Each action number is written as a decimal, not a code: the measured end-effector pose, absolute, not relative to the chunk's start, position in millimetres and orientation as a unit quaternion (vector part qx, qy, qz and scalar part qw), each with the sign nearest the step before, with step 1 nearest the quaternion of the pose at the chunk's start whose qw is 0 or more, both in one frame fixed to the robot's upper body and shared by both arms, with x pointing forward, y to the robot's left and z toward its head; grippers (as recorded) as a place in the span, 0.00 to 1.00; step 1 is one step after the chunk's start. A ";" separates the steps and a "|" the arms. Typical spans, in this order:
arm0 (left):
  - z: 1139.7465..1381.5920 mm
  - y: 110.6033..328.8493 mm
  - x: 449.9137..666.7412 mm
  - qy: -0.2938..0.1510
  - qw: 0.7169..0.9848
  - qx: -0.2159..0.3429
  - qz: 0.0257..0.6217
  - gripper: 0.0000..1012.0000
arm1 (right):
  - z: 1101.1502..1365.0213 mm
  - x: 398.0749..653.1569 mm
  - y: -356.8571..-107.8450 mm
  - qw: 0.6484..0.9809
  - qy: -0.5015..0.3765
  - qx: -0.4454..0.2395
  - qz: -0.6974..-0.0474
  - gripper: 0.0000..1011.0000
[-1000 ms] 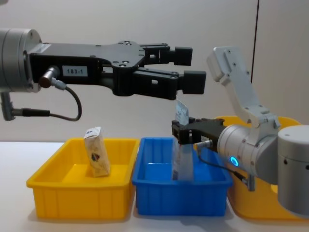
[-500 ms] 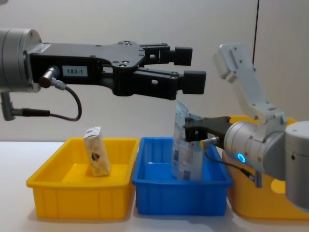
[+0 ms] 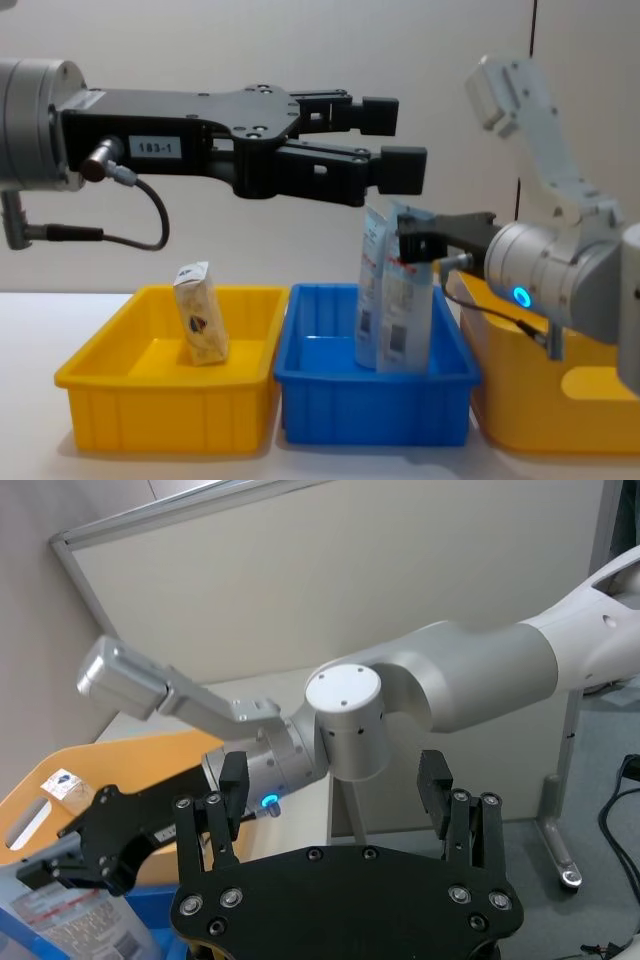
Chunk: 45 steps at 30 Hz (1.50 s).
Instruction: Bimanual collaborative sorting of washing and personal care products
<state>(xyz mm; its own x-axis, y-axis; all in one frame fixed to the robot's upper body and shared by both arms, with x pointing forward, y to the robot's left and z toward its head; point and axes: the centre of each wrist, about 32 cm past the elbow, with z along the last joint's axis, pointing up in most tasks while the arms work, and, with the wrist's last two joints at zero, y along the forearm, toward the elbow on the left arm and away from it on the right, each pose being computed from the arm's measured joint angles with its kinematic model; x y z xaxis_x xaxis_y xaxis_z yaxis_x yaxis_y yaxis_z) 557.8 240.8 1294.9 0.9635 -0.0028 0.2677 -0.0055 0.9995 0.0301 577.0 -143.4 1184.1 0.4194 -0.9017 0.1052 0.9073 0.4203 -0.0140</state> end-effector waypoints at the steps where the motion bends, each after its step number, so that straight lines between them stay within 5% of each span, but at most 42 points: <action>1: 1294.9 240.8 557.8 -0.135 0.991 0.015 0.001 0.99 | 1185.5 576.8 -143.9 0.842 -0.040 -0.033 -0.536 0.00; 30: 1294.9 240.8 557.8 -0.135 0.991 0.015 0.001 0.99 | 1267.6 568.4 -182.0 0.841 -0.090 0.074 -0.529 0.00; 45: 1294.9 240.8 557.8 -0.135 0.991 0.015 0.001 0.99 | 1265.7 581.9 -207.4 0.814 -0.104 0.061 -0.568 0.00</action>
